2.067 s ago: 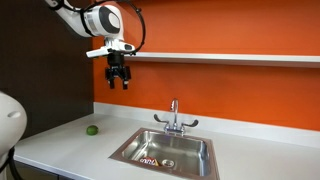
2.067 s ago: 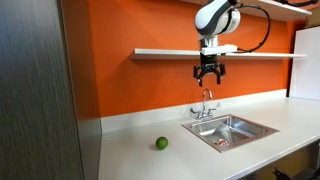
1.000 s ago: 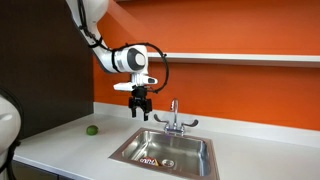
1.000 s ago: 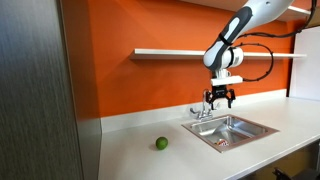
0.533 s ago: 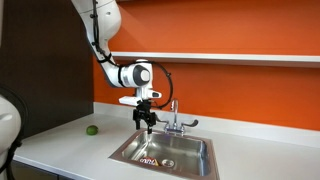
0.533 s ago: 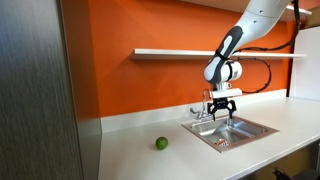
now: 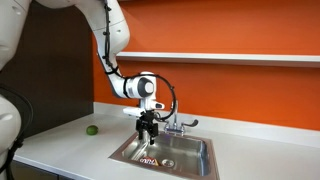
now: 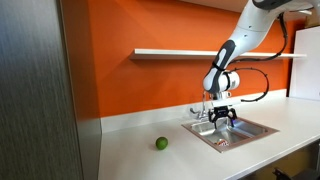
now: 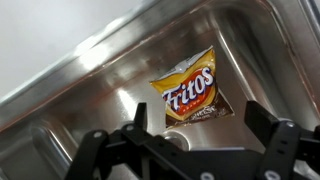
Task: Pick up the object from the sink and put it on the counter
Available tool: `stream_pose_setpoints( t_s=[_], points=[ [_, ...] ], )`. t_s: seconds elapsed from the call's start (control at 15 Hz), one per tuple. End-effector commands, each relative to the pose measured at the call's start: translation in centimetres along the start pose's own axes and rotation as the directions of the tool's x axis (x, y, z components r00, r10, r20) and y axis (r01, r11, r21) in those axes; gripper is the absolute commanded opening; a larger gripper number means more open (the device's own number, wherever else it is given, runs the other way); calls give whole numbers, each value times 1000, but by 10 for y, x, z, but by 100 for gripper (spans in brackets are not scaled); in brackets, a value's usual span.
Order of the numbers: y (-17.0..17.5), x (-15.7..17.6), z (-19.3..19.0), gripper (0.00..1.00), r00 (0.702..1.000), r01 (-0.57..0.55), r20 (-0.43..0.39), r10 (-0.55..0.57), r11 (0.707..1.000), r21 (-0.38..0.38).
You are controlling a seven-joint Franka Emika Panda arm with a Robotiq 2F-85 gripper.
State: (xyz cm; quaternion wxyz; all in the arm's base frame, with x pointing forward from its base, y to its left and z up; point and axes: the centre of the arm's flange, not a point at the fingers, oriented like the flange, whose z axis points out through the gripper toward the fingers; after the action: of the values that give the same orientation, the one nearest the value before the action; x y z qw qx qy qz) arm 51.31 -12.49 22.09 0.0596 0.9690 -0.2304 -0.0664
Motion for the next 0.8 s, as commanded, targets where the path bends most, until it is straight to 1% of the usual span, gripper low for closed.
stream_pose_setpoints(
  t_s=[0.0,0.4,0.73],
  points=[
    [-10,15,18,100,1000,-17,12,17,1000,7],
    [-17,22,42,100,999,-30,40,30,1000,4],
    [-19,32,58,100,998,-42,45,42,999,5]
  ],
)
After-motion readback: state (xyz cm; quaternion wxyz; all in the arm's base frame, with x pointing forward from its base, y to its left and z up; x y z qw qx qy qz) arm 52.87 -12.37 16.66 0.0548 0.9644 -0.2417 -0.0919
